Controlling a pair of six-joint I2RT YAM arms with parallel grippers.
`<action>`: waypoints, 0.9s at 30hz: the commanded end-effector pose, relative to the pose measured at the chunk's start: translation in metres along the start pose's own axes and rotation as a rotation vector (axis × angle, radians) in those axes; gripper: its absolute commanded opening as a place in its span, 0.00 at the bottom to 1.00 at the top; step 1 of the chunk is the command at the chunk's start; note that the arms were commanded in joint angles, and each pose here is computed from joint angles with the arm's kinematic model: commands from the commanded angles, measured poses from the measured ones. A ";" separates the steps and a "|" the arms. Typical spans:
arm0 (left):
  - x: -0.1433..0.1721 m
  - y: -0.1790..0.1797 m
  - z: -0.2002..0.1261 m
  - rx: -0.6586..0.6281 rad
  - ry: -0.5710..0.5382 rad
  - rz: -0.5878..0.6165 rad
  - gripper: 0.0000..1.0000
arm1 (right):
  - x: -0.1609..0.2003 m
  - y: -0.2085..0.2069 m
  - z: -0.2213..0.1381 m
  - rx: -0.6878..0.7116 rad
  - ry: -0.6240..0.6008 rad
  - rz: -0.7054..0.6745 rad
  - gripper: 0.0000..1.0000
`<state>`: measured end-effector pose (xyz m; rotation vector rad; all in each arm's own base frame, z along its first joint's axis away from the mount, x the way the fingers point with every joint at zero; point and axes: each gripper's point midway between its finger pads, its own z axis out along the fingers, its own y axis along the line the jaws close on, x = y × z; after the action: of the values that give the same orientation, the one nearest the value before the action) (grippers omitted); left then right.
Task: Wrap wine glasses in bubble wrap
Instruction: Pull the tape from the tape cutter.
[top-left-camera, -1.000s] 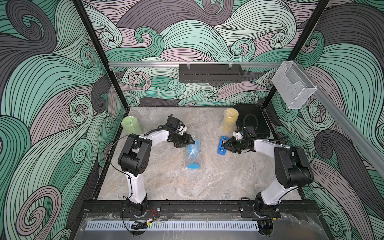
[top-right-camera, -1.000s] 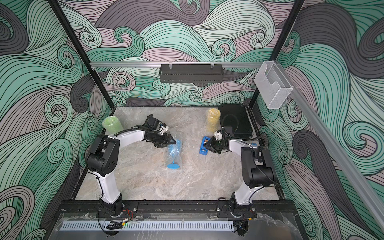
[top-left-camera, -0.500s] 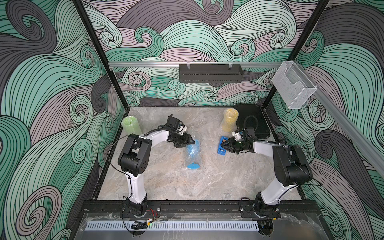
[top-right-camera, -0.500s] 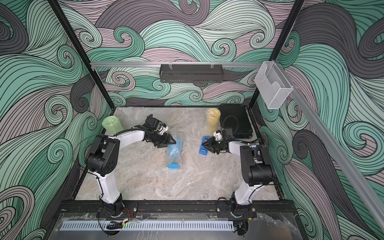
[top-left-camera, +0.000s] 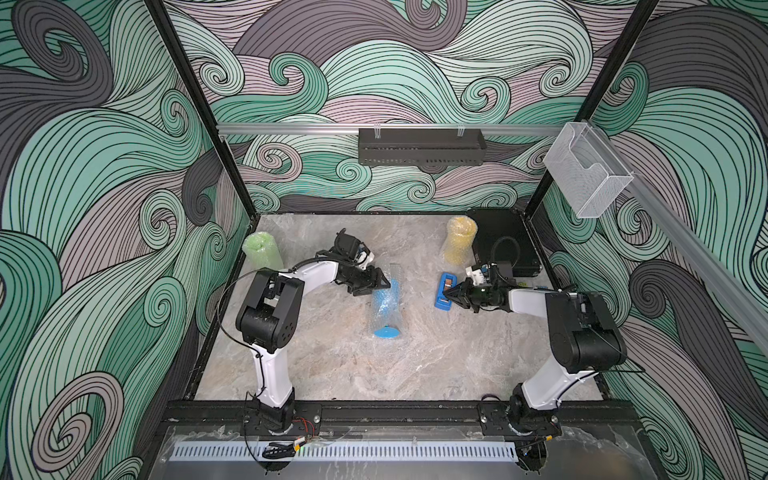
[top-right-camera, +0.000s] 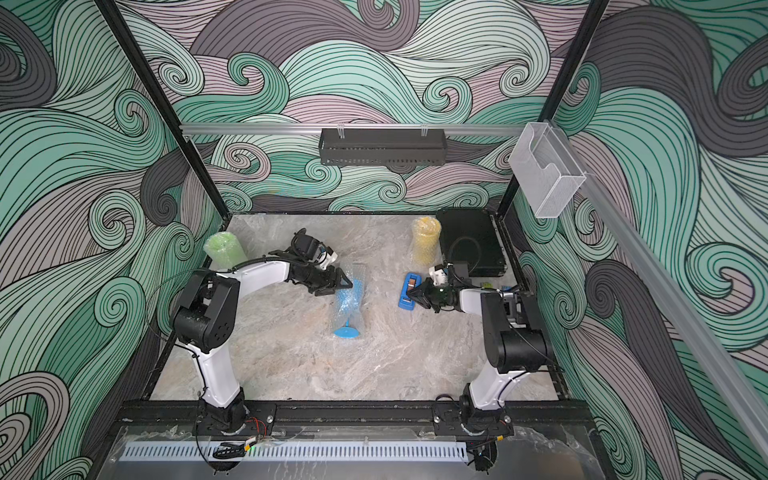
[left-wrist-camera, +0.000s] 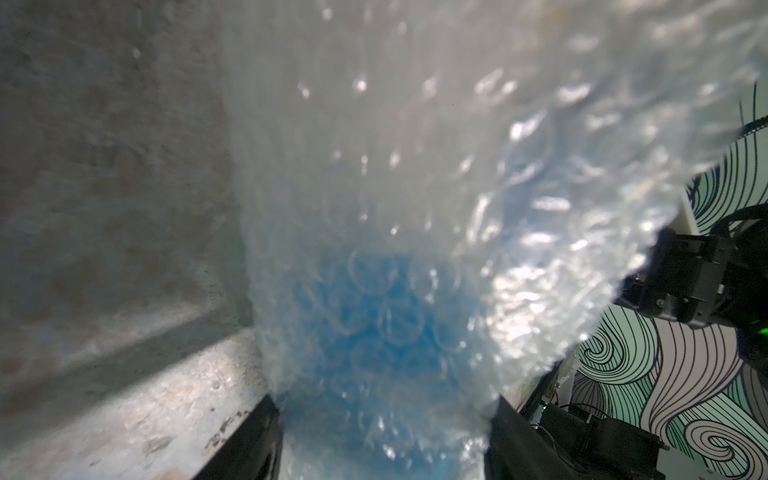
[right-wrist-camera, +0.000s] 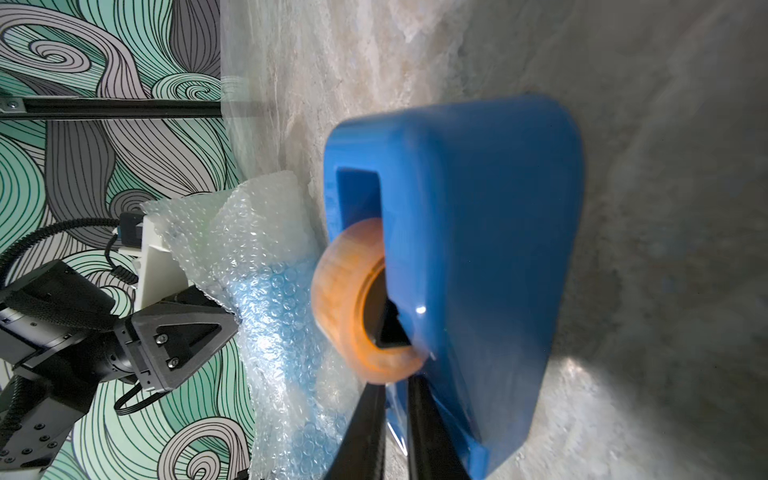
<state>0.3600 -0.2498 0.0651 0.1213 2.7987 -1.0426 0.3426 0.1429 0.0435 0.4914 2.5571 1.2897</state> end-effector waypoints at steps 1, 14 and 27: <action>0.022 0.020 0.007 -0.097 0.056 -0.020 0.68 | 0.017 -0.032 0.005 0.100 0.047 0.101 0.12; 0.024 0.018 0.007 -0.103 0.053 -0.005 0.68 | 0.008 -0.011 0.014 -0.023 0.040 0.110 0.03; 0.025 0.019 0.010 -0.114 0.058 0.000 0.68 | -0.015 0.036 -0.003 -0.144 -0.028 0.134 0.00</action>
<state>0.3583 -0.2521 0.0657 0.1403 2.7873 -1.0192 0.3508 0.1522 0.0532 0.6701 2.4899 1.4460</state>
